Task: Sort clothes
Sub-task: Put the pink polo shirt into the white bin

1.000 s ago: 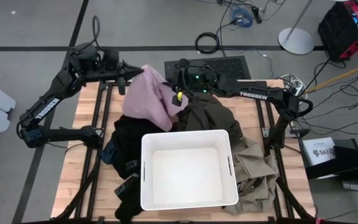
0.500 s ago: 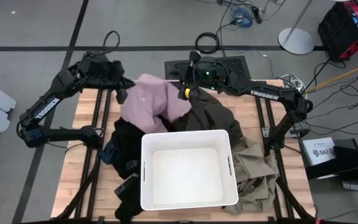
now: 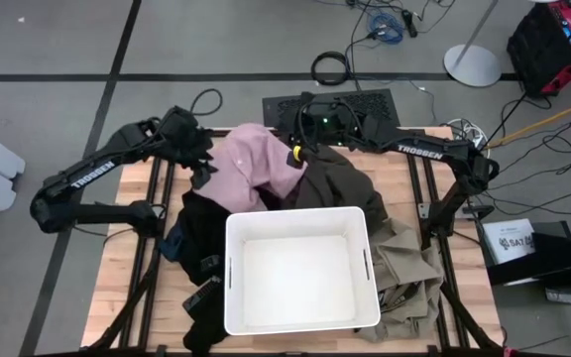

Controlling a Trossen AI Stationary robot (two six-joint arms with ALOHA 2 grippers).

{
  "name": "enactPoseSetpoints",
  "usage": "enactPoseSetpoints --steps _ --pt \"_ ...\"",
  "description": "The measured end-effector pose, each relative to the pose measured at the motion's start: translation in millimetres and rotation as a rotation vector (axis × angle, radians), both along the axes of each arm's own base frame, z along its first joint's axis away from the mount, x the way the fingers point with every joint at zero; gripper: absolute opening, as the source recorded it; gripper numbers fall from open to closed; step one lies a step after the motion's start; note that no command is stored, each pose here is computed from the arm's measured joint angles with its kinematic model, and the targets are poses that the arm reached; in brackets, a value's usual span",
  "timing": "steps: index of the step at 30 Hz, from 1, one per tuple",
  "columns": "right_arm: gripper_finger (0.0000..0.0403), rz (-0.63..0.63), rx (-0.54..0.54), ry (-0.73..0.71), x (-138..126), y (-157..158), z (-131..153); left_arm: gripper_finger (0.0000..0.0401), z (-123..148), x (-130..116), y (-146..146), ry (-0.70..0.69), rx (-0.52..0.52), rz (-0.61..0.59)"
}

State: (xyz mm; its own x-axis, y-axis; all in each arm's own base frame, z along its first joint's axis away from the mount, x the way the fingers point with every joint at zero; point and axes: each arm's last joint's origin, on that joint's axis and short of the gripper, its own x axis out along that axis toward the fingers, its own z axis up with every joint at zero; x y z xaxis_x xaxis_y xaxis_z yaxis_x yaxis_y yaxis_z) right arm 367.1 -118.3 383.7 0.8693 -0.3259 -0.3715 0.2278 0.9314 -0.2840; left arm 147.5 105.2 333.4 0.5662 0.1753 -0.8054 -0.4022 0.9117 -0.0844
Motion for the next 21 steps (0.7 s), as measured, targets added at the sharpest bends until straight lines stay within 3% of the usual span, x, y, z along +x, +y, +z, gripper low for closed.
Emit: enactPoseSetpoints --steps 6,11,21 --pt "0.0126 -0.04 0.064 0.008 -3 -6 -3 0.0224 11 -8 2 0.065 0.128 0.168" --pt "0.0173 -0.084 0.113 0.056 -9 -15 -8 0.0224 -12 6 11 0.117 -0.114 0.102" --pt "0.0198 -0.105 0.181 0.151 -16 -18 -18 0.0224 -46 42 37 0.186 -0.221 0.052"
